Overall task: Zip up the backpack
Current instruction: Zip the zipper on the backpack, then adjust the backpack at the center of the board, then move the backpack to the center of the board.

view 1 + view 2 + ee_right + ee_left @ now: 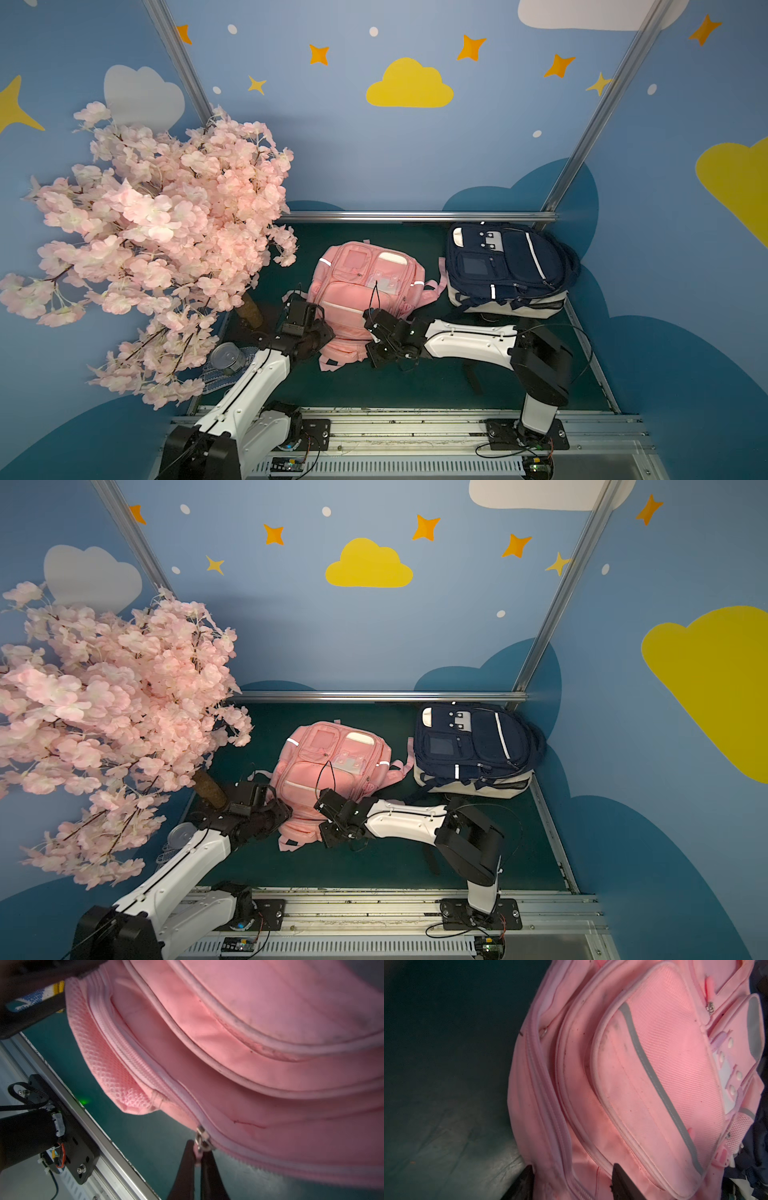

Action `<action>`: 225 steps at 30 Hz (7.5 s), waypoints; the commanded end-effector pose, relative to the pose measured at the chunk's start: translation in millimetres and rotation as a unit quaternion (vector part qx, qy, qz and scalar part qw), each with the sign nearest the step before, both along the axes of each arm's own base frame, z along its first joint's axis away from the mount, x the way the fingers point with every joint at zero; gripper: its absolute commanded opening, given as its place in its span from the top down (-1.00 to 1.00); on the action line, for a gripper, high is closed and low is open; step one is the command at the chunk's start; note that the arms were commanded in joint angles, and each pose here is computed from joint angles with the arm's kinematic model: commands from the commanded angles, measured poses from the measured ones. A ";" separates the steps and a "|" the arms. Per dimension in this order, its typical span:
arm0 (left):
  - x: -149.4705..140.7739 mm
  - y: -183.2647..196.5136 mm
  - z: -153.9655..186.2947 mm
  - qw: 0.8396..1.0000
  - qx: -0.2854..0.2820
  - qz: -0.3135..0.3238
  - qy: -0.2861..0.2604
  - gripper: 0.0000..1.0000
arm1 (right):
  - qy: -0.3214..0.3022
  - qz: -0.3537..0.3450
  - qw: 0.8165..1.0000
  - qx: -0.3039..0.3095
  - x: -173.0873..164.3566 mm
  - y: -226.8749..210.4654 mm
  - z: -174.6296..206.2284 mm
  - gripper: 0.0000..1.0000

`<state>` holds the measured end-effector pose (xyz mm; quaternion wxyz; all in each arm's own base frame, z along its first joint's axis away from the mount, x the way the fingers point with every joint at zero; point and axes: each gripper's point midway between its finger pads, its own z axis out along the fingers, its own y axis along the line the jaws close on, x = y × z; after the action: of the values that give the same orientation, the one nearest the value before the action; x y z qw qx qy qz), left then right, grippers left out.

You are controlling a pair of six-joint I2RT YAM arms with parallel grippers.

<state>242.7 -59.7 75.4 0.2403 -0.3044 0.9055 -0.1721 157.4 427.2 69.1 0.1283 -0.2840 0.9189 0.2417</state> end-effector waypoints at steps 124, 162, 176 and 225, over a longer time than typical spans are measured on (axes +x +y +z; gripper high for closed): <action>54.0 -160.3 437.8 0.633 0.402 -0.415 -0.515 0.17 | -0.391 -0.032 0.891 0.230 114.3 -147.4 281.8 1.00; 0.8 -84.1 -9.6 0.984 0.082 -0.157 -0.011 -0.87 | -0.095 -0.290 0.951 0.045 251.7 -185.3 96.5 -0.42; 17.6 -65.6 -34.2 0.990 0.085 -0.109 0.020 -0.55 | 0.062 -0.234 0.970 0.009 169.7 -140.9 -18.0 -0.41; 87.6 -85.2 68.4 0.983 0.101 -0.124 -0.092 -0.93 | -0.087 -0.240 0.961 0.107 265.4 -122.4 126.1 -0.35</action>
<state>310.5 -108.8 119.8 0.3055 -0.1693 0.9340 -0.0749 409.4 362.9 158.3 0.2259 -0.0833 0.9144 0.3255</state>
